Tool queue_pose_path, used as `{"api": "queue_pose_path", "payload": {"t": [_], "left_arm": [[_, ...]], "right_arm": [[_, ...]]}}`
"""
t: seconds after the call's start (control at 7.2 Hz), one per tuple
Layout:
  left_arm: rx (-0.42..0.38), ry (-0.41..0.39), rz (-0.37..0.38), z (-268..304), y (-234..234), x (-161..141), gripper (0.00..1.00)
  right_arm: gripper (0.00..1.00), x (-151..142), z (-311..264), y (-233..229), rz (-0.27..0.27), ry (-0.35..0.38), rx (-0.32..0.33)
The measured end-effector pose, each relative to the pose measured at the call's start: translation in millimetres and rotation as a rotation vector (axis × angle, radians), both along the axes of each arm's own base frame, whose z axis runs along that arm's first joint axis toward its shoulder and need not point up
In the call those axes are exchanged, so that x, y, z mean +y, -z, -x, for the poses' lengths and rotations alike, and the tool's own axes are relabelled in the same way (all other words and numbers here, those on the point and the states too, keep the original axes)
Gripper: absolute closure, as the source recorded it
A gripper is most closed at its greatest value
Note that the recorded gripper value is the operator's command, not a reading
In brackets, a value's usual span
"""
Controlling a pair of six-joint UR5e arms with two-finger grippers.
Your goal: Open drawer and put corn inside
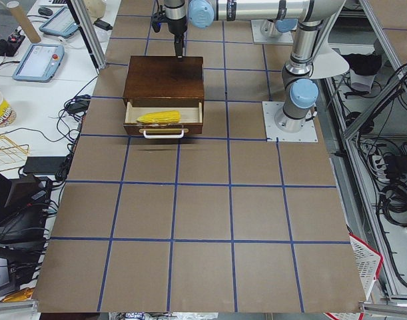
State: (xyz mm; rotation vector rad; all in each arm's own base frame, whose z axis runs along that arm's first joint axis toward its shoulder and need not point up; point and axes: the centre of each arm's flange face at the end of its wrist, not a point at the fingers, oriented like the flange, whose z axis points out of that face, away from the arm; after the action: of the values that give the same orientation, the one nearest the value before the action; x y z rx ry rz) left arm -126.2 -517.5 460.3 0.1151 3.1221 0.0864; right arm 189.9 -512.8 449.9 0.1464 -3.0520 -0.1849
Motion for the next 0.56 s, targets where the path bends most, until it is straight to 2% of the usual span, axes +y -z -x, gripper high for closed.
{"api": "queue_pose_path", "payload": {"t": [0.56], "left_arm": [[0.002, 0.02, 0.012, -9.2, -2.2, 10.8, 0.0]], "right_arm": [[0.0, 0.0, 0.1, 0.0, 0.0, 0.0, 0.001]]}}
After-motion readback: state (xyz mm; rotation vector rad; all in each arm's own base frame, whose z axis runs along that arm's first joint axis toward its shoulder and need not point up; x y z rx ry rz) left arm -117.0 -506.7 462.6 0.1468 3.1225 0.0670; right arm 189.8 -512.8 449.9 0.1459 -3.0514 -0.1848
